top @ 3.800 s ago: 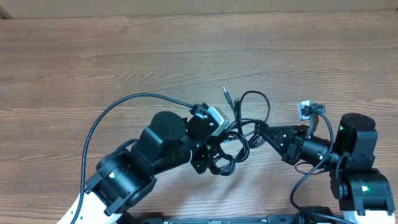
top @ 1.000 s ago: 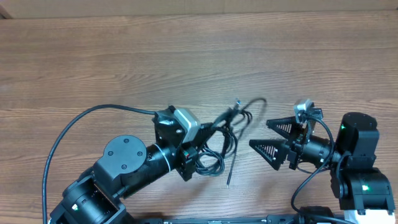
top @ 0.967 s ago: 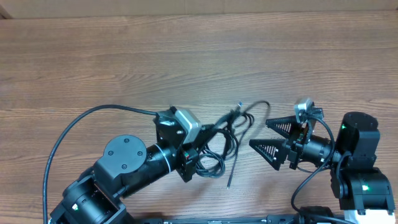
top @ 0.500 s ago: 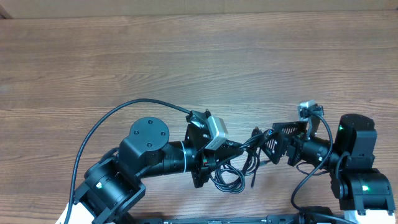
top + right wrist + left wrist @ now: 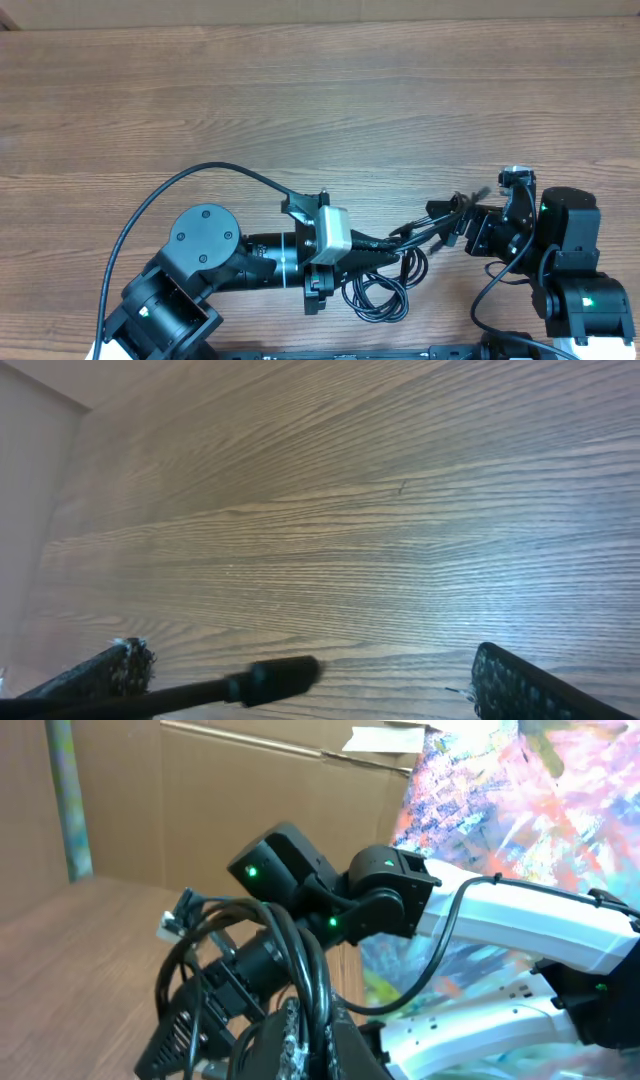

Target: Untangle cables

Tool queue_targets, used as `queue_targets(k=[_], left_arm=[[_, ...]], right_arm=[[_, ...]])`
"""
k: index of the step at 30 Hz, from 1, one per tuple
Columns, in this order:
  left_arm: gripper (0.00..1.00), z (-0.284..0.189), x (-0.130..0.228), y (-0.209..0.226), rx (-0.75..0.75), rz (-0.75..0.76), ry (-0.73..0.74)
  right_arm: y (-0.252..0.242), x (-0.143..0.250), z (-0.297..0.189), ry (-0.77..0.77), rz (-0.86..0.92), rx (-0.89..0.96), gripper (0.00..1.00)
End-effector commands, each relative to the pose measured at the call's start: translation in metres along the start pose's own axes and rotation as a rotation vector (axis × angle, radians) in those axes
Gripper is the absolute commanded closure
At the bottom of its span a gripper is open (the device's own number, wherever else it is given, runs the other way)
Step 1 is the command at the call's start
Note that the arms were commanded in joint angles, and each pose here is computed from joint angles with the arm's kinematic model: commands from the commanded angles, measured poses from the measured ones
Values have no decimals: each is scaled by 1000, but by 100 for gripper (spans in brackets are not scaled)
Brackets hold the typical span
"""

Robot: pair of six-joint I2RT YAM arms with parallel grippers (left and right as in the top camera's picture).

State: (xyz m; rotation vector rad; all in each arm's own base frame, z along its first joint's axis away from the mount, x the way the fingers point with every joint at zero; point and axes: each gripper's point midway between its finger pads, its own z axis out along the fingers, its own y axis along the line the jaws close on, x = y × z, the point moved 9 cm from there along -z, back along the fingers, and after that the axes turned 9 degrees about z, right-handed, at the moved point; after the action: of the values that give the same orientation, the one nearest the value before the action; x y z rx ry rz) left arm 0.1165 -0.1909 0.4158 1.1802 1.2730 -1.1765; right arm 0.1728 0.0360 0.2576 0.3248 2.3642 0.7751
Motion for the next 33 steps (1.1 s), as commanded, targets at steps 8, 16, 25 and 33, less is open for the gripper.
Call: queue_targets(k=[8, 16, 25, 33], left_arm=[[96, -21, -15, -1, -206, 101, -40], [96, -28, 18, 16, -437, -20, 153], [96, -42, 38, 29, -687, -204, 237], [96, -40, 33, 30, -689, -238, 191]], right_arm=[[-14, -2, -5, -52, 27, 181, 0], [-13, -2, -5, -47, 71, 164, 0], [35, -5, -10, 55, -30, -355, 0], [44, -10, -13, 98, 163, -435, 0]])
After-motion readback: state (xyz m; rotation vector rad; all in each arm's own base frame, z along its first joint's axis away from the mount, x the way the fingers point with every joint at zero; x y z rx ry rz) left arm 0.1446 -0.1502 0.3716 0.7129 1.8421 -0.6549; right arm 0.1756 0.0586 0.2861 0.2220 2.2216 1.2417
